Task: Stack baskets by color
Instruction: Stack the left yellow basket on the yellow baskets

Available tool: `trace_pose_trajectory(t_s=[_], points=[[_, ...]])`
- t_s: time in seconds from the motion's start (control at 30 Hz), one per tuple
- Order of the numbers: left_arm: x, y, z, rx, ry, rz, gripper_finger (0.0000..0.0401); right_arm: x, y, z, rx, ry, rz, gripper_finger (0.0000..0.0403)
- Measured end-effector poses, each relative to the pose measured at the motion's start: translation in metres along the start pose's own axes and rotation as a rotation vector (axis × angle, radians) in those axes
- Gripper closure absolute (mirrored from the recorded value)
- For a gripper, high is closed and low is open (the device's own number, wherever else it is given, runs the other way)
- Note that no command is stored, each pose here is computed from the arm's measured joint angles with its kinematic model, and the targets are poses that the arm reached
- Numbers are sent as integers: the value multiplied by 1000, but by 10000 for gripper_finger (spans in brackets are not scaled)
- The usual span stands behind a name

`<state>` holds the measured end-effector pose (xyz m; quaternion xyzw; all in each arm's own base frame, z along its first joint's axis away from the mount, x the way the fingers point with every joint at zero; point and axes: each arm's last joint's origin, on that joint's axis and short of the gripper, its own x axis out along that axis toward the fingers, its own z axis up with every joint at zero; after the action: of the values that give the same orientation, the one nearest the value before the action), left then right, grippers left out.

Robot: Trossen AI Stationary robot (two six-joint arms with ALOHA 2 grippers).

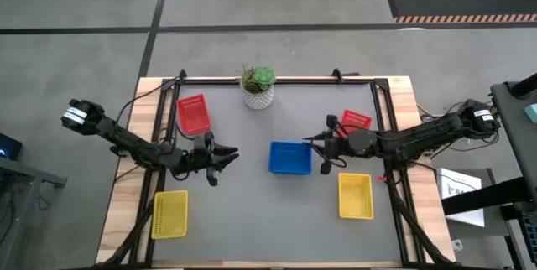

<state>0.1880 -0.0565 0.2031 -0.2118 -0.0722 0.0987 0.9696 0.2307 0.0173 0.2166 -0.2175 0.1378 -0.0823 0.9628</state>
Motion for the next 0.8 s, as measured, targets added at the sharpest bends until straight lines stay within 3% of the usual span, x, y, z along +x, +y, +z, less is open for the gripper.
trace_pose_trajectory(t_s=[0.3,0.63,0.8], points=[[13,-7,-5,-83,203,129,313,1,-4,2,-43,-15,-18,360],[16,-10,-3,-143,446,350,313,1,-4,2,-40,-15,-18,360],[14,-10,-4,-212,510,364,313,1,-4,2,-40,-14,-18,360]])
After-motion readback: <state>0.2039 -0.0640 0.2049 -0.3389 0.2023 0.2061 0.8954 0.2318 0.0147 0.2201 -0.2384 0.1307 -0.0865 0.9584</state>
